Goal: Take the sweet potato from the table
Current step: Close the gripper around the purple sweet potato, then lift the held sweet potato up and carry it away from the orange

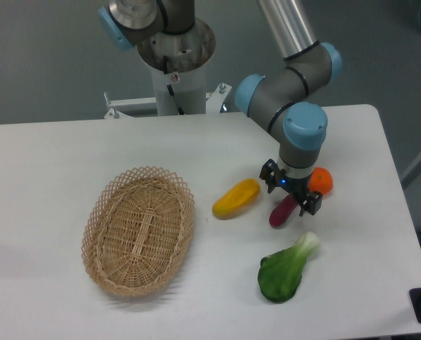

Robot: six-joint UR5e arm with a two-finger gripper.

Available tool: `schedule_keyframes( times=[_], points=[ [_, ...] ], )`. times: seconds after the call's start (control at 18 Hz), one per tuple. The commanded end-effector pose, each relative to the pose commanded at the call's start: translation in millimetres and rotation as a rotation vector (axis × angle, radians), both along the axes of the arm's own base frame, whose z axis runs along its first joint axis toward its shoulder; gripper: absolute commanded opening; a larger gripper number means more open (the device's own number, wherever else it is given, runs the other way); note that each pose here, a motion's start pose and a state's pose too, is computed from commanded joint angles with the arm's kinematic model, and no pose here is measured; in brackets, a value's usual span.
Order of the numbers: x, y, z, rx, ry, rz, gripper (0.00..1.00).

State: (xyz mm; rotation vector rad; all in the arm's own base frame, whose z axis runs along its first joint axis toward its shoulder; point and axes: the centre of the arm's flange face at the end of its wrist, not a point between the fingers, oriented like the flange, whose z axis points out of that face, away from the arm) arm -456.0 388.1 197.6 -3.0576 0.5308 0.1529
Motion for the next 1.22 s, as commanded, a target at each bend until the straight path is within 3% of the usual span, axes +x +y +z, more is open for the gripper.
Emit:
schedule_keyframes(
  times=[0.5, 0.56, 0.67, 0.78, 0.94, 1.22],
  points=[
    [2.5, 0.7, -11.5, 0.006, 0.010, 0.003, 1.00],
    [2.0, 1.0, -10.8, 0.009, 0.016, 0.002, 0.92],
    [0.9, 0.5, -9.3, 0.010, 0.019, -0.005, 0.57],
    [1.0, 1.5, -8.7, 0.010, 0.021, -0.009, 0.35],
    [-0.5, 1.3, -7.5, 0.011, 0.024, -0.017, 0.25],
    [-3.6, 3.1, -1.6, 0.017, 0.034, -0.022, 0.22]
  ],
)
